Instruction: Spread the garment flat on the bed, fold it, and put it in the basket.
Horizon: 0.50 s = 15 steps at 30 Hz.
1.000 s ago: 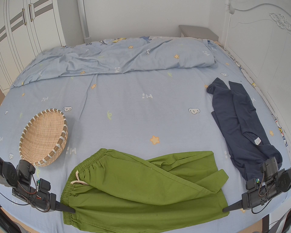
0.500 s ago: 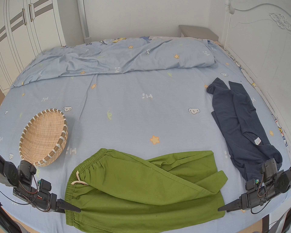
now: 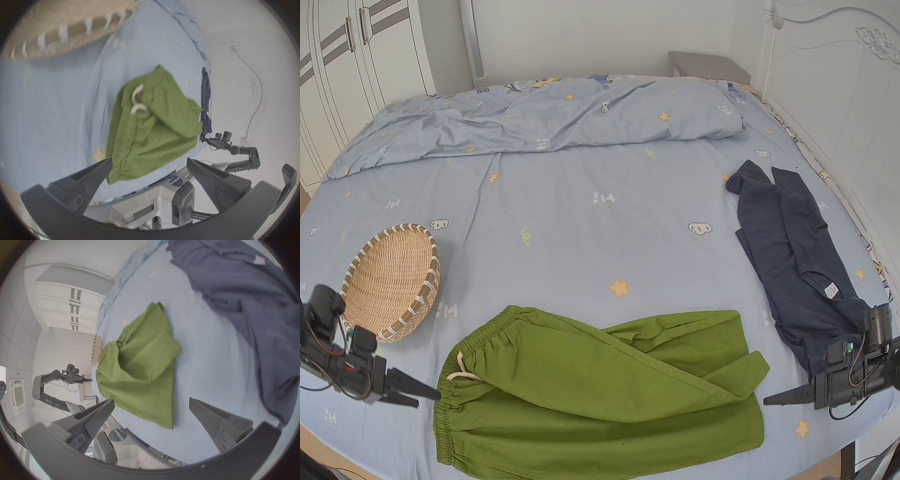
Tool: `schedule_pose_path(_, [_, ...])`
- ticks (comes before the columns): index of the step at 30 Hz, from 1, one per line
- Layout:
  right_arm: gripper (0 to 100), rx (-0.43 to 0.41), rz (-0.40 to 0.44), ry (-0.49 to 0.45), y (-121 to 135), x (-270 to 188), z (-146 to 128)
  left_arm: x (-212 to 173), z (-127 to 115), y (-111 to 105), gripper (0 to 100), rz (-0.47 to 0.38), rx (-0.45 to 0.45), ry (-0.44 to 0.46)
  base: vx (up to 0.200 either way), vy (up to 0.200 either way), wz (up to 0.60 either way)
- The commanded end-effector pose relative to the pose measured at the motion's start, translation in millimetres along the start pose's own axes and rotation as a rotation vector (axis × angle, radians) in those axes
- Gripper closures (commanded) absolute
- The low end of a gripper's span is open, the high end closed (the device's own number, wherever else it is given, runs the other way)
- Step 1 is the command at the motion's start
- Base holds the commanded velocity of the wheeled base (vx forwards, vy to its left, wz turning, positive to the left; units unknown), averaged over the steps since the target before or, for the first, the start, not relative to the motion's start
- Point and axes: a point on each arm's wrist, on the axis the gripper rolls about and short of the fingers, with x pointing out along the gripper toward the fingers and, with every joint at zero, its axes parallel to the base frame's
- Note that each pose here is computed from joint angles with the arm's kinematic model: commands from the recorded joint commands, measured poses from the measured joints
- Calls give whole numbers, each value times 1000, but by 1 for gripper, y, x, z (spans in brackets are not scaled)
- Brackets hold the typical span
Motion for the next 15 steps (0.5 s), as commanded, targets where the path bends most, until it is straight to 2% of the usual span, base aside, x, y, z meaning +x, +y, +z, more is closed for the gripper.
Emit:
schedule_pose_path(1, [0, -223, 8, -257, 36, -38, 51, -47, 42, -55, 0, 7, 184, -147, 0, 0, 0])
schedule_pose_path(6, [0, -287, 27, -294, 55, -47, 82, -29, 88, -67, 0, -33, 220, -102, 0, 0, 0])
schedule_pose_path(7, [0, -292, 29, -295, 56, -47, 83, -27, 90, -68, 0, -36, 224, -98, 0, 0, 0])
schedule_pose_path(9, [0, -319, 40, -307, 61, -47, 92, -15, 114, -69, 0, -45, 250, -86, 0, 0, 0])
schedule_pose_path(14, [0, -331, 53, -295, 64, -43, 95, 9, 148, -70, 0, -62, 274, -60, 0, 0, 0])
schedule_pose_path(15, [0, -331, 53, -295, 64, -43, 95, 9, 148, -70, 0, -62, 274, -60, 0, 0, 0])
